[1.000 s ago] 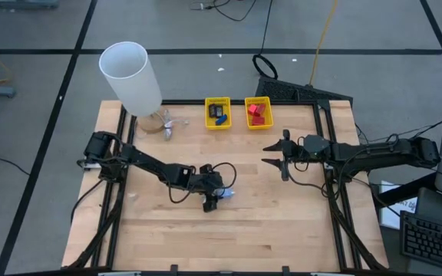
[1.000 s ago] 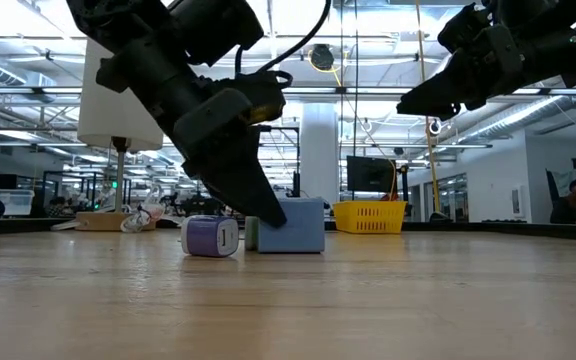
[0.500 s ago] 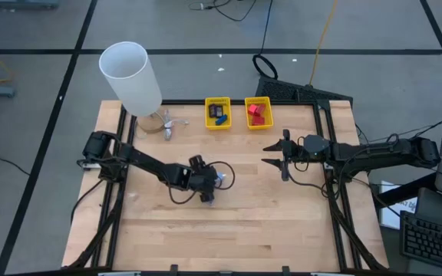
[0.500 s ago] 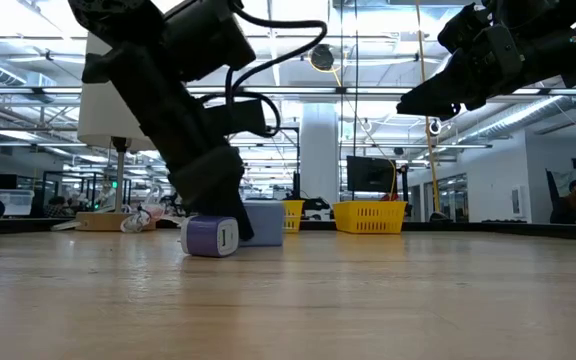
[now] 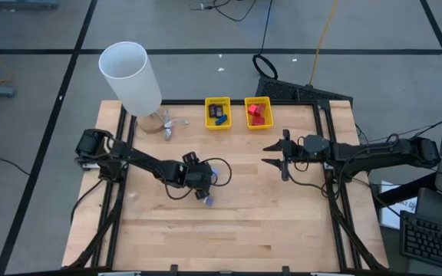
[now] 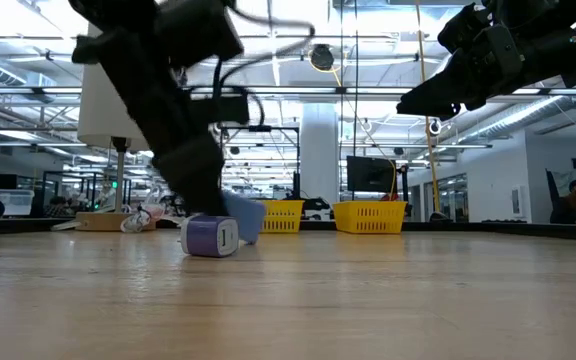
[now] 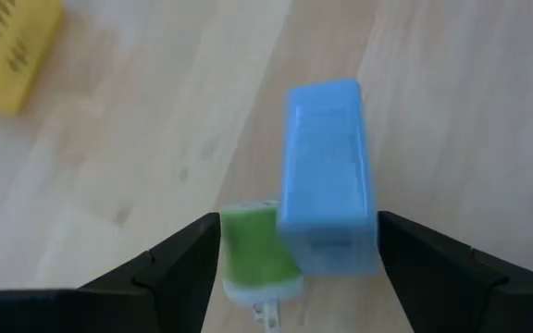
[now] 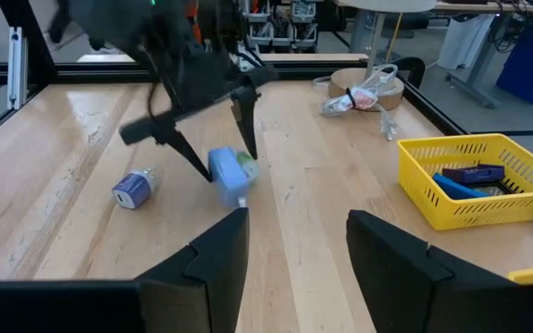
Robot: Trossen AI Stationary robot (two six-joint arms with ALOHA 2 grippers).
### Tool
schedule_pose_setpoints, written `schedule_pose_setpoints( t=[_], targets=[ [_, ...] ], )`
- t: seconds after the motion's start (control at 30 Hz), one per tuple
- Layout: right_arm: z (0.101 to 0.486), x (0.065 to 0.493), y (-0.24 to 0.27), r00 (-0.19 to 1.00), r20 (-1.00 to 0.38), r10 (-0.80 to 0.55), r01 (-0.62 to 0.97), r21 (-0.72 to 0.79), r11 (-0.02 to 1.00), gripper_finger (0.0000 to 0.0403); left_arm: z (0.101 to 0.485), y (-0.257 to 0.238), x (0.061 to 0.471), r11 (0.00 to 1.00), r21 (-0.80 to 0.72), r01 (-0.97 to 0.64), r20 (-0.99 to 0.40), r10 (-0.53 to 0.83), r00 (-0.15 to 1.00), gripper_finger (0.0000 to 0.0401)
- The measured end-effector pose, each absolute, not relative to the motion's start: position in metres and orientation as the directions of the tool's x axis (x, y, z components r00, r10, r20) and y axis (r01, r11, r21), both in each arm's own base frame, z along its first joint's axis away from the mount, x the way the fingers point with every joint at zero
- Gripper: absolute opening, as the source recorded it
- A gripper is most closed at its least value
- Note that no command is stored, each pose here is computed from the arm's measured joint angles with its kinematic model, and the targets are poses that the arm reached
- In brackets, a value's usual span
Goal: Pick & Place Office items
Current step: Put the light blue charger adapter into the right yellow bin
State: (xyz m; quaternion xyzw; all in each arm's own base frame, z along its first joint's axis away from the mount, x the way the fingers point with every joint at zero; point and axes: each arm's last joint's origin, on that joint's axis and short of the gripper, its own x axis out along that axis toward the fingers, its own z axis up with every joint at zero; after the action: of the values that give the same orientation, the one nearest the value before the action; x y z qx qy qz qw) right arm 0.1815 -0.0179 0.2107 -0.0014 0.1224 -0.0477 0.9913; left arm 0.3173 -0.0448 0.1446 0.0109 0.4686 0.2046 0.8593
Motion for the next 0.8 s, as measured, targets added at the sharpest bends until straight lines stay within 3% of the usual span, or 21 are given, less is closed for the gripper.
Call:
schedule_pose_setpoints(
  t=[0.5, 0.7, 0.8],
  targets=[
    [0.21, 0.181, -0.018, 0.964, -0.248, -0.095, 0.094, -0.013, 0.995, 0.0171, 0.156, -0.044, 0.318, 0.922, 0.223, -0.318, -0.772, 0.366, 0.519, 0.0282],
    [0.21, 0.181, -0.018, 0.964, -0.248, -0.094, 0.094, -0.014, 0.995, 0.0171, 0.158, -0.044, 0.327, 0.937, 0.303, -0.173, -0.735, 0.345, 0.584, 0.0282],
    [0.21, 0.181, -0.018, 0.964, -0.248, -0.095, 0.095, -0.012, 0.995, 0.0171, 0.16, -0.039, 0.333, 0.958, 0.262, -0.115, -0.73, 0.275, 0.625, 0.0282]
  ],
)
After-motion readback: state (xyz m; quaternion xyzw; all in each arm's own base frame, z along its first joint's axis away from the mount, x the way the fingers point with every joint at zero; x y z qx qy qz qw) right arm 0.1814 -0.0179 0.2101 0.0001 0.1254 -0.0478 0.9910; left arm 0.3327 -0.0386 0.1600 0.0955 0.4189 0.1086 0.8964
